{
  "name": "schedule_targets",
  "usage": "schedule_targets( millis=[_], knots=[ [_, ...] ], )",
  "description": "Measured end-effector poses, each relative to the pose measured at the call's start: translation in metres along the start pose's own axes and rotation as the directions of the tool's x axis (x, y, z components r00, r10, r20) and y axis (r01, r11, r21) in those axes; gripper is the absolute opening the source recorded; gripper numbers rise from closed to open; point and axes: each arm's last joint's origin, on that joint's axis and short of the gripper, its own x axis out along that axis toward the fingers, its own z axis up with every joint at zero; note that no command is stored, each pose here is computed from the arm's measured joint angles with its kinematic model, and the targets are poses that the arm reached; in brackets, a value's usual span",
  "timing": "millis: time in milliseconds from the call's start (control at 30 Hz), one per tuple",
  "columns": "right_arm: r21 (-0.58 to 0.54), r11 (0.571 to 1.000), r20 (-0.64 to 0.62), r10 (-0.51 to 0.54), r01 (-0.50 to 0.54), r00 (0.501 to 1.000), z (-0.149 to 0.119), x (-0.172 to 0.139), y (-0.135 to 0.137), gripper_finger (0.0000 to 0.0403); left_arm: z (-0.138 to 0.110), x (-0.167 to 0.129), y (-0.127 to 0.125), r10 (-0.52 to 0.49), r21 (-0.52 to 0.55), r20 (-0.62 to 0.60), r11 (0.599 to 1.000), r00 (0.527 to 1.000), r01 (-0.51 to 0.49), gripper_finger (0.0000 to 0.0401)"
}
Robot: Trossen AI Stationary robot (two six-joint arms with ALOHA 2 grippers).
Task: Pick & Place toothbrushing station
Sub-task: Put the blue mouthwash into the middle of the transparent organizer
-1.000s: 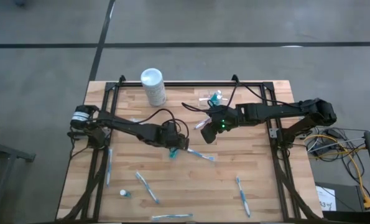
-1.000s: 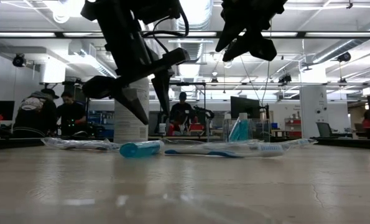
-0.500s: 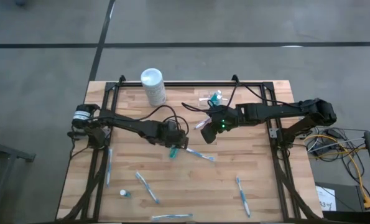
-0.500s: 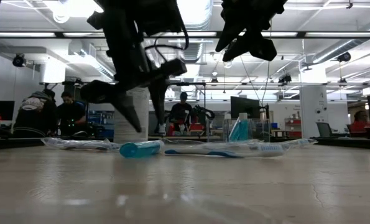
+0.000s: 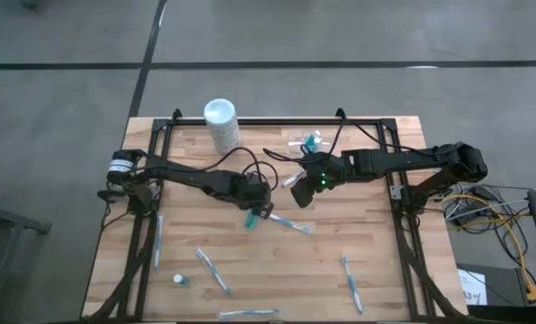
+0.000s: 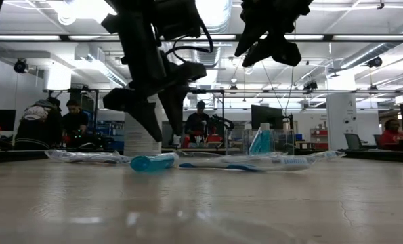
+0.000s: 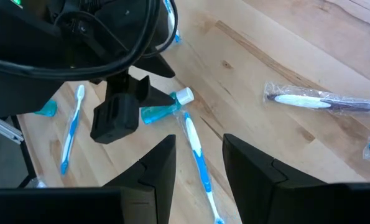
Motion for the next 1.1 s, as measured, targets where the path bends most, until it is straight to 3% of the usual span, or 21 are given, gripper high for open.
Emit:
schedule_targets(
  millis=[200, 433, 633, 900, 1100],
  knots=[
    [0.0, 1.0, 0.0, 0.0, 0.0, 1.0, 0.0, 0.0, 0.0, 0.0128, -0.002, 0.005, 0.007, 0.023, 0.009, -0.028, 1.0, 0.999, -0.023, 0.0213],
    [0.0, 1.0, 0.0, 0.0, 0.0, 1.0, 0.0, 0.0, 0.0, 0.0127, 0.003, 0.005, 0.006, -0.002, 0.146, -0.007, 0.989, 1.0, 0.003, 0.0214],
    [0.0, 1.0, 0.0, 0.0, 0.0, 1.0, 0.0, 0.0, 0.0, 0.0128, 0.0, 0.01, 0.009, -0.009, 0.128, -0.004, 0.992, 1.0, 0.009, 0.0213],
    [0.0, 1.0, 0.0, 0.0, 0.0, 1.0, 0.0, 0.0, 0.0, 0.0128, 0.0, 0.022, 0.012, -0.099, 0.12, 0.041, 0.988, 0.994, 0.094, 0.0213],
    [0.0, 1.0, 0.0, 0.0, 0.0, 1.0, 0.0, 0.0, 0.0, 0.0128, -0.003, 0.026, 0.018, -0.084, 0.112, 0.023, 0.99, 0.996, 0.081, 0.0213]
  ],
)
